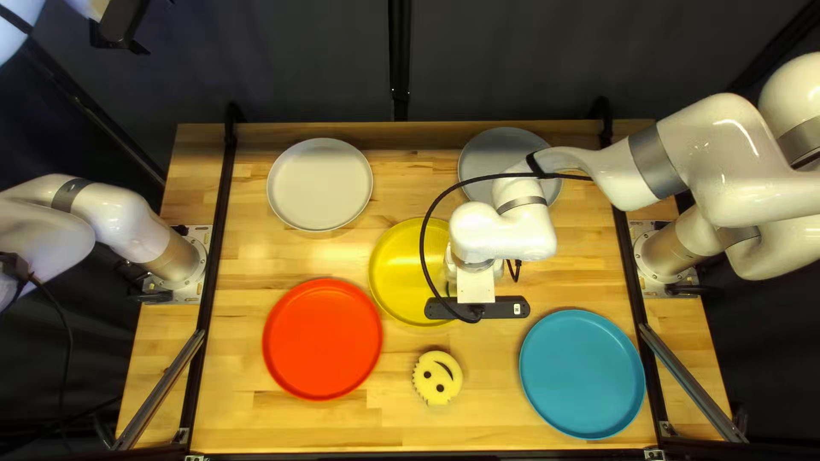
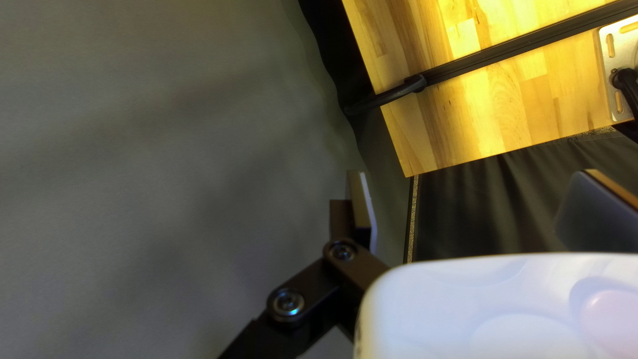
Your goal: Pick up sponge and scrub the plate
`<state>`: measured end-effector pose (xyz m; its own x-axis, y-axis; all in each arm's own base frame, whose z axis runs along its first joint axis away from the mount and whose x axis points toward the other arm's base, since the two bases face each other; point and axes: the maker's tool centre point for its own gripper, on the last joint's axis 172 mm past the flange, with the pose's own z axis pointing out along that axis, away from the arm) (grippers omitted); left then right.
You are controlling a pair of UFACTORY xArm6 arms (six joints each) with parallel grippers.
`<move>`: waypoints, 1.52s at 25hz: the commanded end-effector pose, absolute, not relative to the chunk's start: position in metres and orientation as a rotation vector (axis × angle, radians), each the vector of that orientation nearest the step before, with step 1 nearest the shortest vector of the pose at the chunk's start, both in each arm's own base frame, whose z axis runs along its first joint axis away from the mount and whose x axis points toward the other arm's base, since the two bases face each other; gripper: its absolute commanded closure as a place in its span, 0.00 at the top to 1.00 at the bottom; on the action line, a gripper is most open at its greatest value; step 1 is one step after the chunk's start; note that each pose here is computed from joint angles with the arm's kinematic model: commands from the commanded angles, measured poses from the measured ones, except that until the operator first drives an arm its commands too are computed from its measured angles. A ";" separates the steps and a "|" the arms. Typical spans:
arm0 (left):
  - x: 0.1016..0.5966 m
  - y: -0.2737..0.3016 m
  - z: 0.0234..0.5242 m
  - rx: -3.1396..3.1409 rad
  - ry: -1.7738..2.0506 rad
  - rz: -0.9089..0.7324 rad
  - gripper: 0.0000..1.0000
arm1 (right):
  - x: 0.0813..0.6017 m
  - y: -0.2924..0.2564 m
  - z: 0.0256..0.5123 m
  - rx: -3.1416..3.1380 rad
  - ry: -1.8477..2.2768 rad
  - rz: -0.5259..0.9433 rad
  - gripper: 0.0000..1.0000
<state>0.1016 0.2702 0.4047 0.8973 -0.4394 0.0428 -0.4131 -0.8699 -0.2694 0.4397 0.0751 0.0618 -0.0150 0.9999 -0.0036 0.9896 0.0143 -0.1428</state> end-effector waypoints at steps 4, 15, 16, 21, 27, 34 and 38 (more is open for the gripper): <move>0.102 0.270 0.405 -2.809 0.642 -0.149 1.00 | 0.458 0.071 0.065 -2.123 -2.178 0.158 0.00; 0.102 0.270 0.405 -2.809 0.642 -0.149 1.00 | 0.494 0.069 0.063 -2.093 -2.219 0.158 0.00; 0.102 0.270 0.405 -2.809 0.642 -0.149 1.00 | 0.498 0.068 0.063 -2.087 -2.225 0.158 0.00; 0.102 0.270 0.405 -2.809 0.642 -0.149 1.00 | 0.519 0.061 0.066 -2.074 -2.242 0.160 0.00; 0.102 0.270 0.405 -2.809 0.642 -0.149 1.00 | 0.541 0.057 0.066 -2.051 -2.265 0.171 0.00; 0.102 0.270 0.405 -2.809 0.642 -0.149 1.00 | 0.559 0.051 0.055 -2.046 -2.275 0.164 0.00; 0.102 0.270 0.405 -2.809 0.642 -0.149 1.00 | 0.552 0.049 0.054 -2.039 -2.272 0.165 0.00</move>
